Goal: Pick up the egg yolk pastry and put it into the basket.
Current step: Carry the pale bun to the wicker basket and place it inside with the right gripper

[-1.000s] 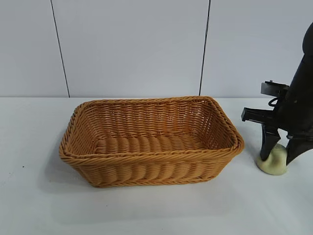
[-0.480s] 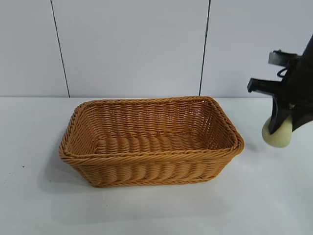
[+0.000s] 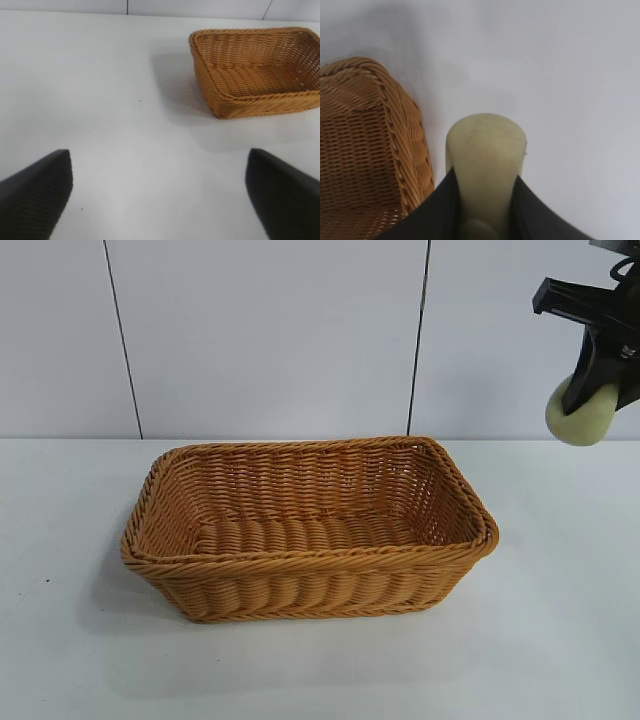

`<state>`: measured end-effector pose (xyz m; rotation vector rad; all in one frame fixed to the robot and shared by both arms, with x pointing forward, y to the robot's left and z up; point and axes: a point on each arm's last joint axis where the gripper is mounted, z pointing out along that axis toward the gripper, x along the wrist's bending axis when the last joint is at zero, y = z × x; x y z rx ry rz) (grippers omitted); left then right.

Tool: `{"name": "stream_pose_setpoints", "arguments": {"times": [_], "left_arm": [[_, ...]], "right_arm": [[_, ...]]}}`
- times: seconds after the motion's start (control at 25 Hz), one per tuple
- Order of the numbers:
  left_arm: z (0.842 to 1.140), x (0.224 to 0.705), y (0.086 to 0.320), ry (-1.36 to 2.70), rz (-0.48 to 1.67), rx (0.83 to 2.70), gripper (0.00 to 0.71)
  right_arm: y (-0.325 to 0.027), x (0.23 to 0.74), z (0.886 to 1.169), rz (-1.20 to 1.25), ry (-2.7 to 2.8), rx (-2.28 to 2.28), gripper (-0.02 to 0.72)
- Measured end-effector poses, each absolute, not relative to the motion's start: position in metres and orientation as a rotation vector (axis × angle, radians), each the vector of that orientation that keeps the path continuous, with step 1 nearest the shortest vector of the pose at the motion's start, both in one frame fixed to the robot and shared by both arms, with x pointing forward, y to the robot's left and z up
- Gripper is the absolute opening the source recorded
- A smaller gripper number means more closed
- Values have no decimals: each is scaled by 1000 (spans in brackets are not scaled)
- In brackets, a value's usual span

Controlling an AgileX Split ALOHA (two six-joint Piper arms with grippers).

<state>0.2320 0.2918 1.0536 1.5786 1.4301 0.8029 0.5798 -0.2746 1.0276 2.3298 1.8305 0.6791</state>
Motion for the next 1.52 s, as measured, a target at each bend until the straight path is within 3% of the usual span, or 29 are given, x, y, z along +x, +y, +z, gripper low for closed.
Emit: {"name": "stream_pose_setpoints", "arguments": {"times": [0.36,0.88,1.2,1.52], "left_arm": [[1054,232,292,1430,803,1579,689],[1054,232,292,1430,803,1579,689],[1054,232,292,1430,803,1579,689],[1054,232,292,1430,803,1579,689]], "right_arm": [[-252,584,1034,922,1860,2323,134],[-146,565,1033,1047,2123,2073,133],[-97,569,990,1037,2177,2029,133],[-87,584,925,918,2162,2085,136]]}}
